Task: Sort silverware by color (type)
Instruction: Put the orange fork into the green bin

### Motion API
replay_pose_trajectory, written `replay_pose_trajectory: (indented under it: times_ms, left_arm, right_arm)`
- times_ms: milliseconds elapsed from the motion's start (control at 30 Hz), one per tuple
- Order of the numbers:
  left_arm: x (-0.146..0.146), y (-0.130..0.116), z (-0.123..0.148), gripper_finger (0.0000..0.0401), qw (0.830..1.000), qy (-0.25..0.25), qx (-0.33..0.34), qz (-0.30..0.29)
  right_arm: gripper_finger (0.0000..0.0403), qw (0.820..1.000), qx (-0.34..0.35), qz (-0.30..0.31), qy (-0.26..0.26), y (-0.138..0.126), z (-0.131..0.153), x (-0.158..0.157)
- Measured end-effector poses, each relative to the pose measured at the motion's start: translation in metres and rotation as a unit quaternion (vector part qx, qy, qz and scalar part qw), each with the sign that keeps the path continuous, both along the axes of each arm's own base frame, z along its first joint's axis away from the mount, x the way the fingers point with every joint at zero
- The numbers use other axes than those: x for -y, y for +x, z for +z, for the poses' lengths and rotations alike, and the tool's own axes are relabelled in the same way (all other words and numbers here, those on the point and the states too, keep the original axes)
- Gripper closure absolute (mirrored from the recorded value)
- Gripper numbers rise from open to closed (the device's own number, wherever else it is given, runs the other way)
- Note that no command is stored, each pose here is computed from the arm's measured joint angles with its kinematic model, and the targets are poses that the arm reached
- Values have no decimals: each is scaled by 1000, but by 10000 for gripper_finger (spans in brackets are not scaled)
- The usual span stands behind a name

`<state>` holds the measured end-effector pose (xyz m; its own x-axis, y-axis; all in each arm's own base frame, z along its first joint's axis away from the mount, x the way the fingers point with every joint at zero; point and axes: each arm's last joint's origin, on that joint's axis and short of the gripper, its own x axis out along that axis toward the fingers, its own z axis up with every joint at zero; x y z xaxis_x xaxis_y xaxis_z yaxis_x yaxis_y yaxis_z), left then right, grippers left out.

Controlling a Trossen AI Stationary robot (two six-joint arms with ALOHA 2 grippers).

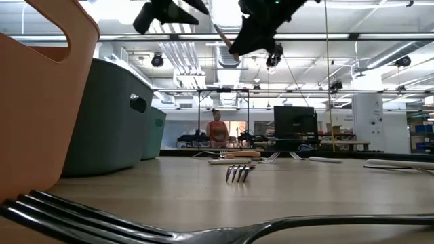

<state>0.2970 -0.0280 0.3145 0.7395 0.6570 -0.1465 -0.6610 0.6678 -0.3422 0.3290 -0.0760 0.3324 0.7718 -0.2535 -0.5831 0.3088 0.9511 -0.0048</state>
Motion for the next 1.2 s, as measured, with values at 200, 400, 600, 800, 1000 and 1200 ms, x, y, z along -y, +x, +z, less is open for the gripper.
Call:
replay_pose_trajectory:
  times_ms: [200,400,600,800,1000,1200]
  left_arm:
    - [-27,2,0,269,1000,7,-7,27]
    - [-47,2,0,269,999,13,-13,49]
    - [-61,-1,3,269,998,19,-16,61]
    - [-75,-3,8,269,998,23,-7,53]
    - [-88,-3,14,270,999,38,14,33]
    - [-95,-5,17,322,999,36,18,-4]
  right_arm:
    - [332,1000,24,7,-17,19,8,4]
    - [332,998,20,1,-59,35,13,10]
    - [332,997,15,-13,-80,46,13,14]
    - [332,995,32,-8,-97,51,15,14]
    - [332,994,39,-4,-101,52,17,14]
    - [332,994,39,-5,-101,52,17,14]
